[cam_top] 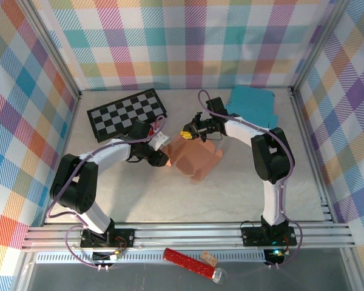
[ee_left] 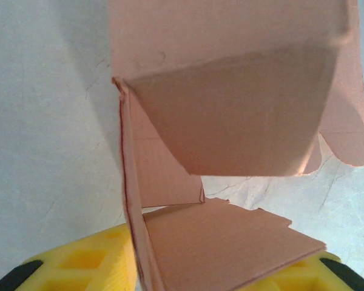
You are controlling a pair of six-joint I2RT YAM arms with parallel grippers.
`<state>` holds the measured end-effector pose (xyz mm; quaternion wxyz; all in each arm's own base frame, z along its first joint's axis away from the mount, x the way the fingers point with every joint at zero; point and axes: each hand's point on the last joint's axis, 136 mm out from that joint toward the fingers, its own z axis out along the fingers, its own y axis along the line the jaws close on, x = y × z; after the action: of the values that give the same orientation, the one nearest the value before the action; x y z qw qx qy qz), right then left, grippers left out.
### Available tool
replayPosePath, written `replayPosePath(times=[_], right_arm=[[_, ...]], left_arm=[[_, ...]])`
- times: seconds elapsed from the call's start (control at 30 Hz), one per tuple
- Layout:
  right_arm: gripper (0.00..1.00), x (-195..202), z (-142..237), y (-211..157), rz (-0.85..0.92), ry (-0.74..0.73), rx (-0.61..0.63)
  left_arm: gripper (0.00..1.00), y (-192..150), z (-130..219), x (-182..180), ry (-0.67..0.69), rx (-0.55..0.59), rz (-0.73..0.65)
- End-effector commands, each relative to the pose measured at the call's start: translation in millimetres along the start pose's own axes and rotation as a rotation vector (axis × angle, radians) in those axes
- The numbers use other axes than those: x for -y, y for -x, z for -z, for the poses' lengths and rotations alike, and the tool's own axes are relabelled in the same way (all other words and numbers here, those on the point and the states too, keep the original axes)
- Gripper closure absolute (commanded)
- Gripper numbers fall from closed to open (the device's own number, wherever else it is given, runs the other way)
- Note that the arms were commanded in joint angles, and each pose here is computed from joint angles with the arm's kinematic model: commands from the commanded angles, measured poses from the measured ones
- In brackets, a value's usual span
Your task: Fold the paper box
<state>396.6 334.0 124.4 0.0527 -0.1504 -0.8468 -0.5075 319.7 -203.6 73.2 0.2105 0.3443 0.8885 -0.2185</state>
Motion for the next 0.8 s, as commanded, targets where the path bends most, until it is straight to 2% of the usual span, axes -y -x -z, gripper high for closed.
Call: replayPosePath(times=[0.0,0.27,0.77], right_arm=[[1.0,7,-5,6,-0.017,0.003,-0.005],[1.0,3,-7,12,0.026,0.057,0.026],[1.0,0,-3,13,0.083,0.153,0.085]], left_arm=[[0.62,15,0,1,-0.005,0.03,-0.033],[0.63,19,-7,11,-0.02,0.026,-0.041],[0.62,27,-11,6,0.001,0.04,0.018]])
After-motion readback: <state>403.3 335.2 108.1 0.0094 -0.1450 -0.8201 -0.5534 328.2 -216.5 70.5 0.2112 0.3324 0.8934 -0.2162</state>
